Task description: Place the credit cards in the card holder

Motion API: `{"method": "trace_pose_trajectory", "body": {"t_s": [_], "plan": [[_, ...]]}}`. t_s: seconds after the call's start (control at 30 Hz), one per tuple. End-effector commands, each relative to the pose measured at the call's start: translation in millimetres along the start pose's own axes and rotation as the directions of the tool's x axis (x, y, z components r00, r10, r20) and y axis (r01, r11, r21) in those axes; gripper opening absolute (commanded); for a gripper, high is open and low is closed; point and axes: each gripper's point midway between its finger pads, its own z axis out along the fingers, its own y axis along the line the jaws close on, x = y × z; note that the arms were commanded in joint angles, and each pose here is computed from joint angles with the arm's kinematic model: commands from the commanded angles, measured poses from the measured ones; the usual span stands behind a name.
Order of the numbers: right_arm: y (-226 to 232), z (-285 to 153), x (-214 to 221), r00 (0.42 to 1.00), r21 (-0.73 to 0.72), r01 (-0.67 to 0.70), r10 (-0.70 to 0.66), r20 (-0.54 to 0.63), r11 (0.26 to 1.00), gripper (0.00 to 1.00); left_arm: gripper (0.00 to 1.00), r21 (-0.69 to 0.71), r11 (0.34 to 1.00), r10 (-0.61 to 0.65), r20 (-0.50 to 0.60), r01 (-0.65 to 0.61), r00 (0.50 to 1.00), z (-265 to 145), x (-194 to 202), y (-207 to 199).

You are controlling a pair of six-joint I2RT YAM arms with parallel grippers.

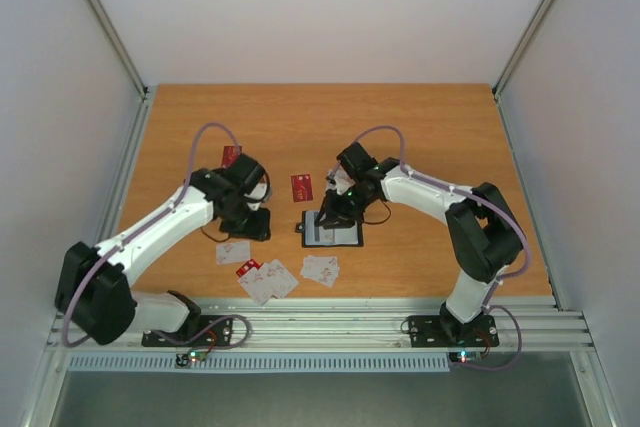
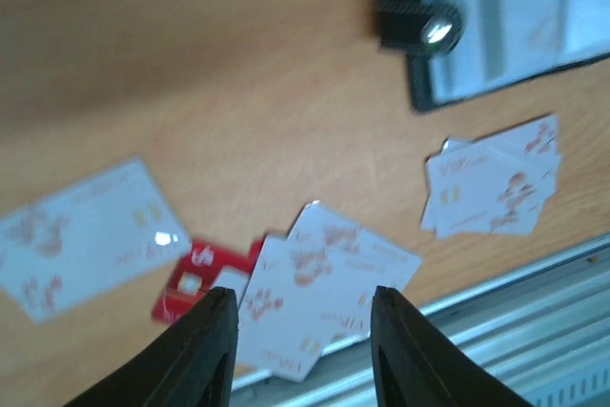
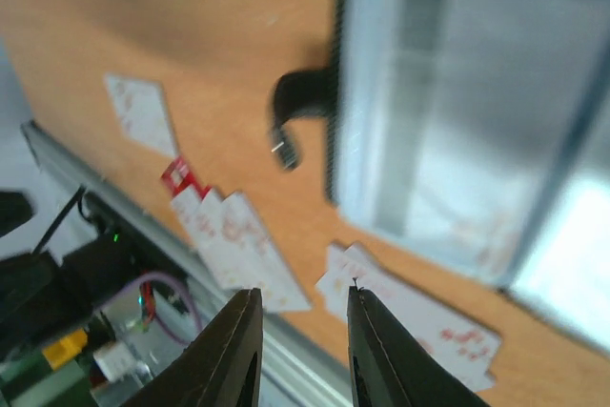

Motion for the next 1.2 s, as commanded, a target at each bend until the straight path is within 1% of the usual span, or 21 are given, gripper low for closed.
{"method": "trace_pose_trajectory", "body": {"t_s": [0.0,0.07,0.13,0.2,0.27,0.33,0.37,0.5,0.57,0.63,0.67,0.73,0.8,0.93,1.03,1.17], "plan": [[36.9,-2.7,38.6,0.984,-0.047,0.157,-0.161,-0.079,0.986,0.28,0.41,-0.075,0.984,-0.171,-0.106,0.164,0.98,-3.0,55.4,23.1],[43.8,8.7,54.6,0.974,-0.041,0.195,-0.198,-0.113,0.98,0.29,0.38,-0.068,0.977,-0.212,-0.127,0.205,0.969,-2.7,73.4,25.6],[47.7,23.0,67.4,0.966,-0.023,0.22,-0.221,-0.135,0.975,0.31,0.33,-0.054,0.969,-0.245,-0.139,0.24,0.959,0.5,86.7,26.8],[50.2,38.5,77.1,0.962,-0.014,0.223,-0.222,-0.156,0.975,0.32,0.31,-0.052,0.961,-0.277,-0.161,0.272,0.947,2.8,96.8,27.6],[55.5,52.0,86.8,0.954,-0.009,0.243,-0.241,-0.177,0.97,0.32,0.35,-0.091,0.94,-0.339,-0.182,0.328,0.923,5.8,109.1,34.0],[62.5,64.0,96.5,0.941,-0.001,0.279,-0.274,-0.198,0.96,0.32,0.44,-0.124,0.911,-0.41,-0.171,0.393,0.896,8.3,119.4,41.3],[66.4,69.7,101.6,0.934,0.0,0.297,-0.29,-0.209,0.955,0.32,0.45,-0.119,0.888,-0.459,-0.158,0.445,0.874,9.6,122.2,41.4],[77.3,89.7,112.9,0.915,-0.008,0.334,-0.327,-0.238,0.942,0.31,0.51,-0.095,0.831,-0.555,-0.084,0.547,0.828,9.4,126.0,46.5],[80.1,96.3,112.2,0.916,-0.023,0.326,-0.322,-0.237,0.945,0.3,0.54,-0.065,0.803,-0.595,-0.08,0.592,0.799,16.2,129.2,45.6],[81.9,101.7,110.7,0.919,-0.038,0.315,-0.315,-0.237,0.948,0.29,0.56,-0.056,0.764,-0.645,-0.09,0.643,0.759,24.9,136.4,46.9],[83.3,103.9,110.5,0.919,-0.047,0.313,-0.315,-0.238,0.949,0.28,0.59,-0.051,0.752,-0.659,-0.094,0.657,0.747,28.4,139.5,47.5],[84.3,108.2,109.3,0.918,-0.057,0.31,-0.314,-0.241,0.949,0.26,0.61,-0.031,0.729,-0.683,-0.102,0.684,0.723,35.4,143.4,47.0],[84.4,112.9,107.5,0.918,-0.06,0.308,-0.313,-0.243,0.95,0.24,0.61,0.007,0.703,-0.707,-0.109,0.712,0.699,42.7,143.0,44.1],[88.6,119.8,102.7,0.917,-0.077,0.311,-0.32,-0.239,0.947,0.2,0.59,0.075,0.67,-0.731,-0.112,0.739,0.673,53.7,138.8,39.6],[87.2,126.1,100.9,0.917,-0.081,0.307,-0.317,-0.243,0.948,0.19,0.58,0.146,0.661,-0.73,-0.102,0.736,0.675,56.4,129.0,33.1],[78.3,134.8,100.8,0.917,-0.073,0.296,-0.305,-0.258,0.952,0.18,0.57,0.162,0.649,-0.739,-0.102,0.744,0.666,64.0,128.9,32.8]]}}
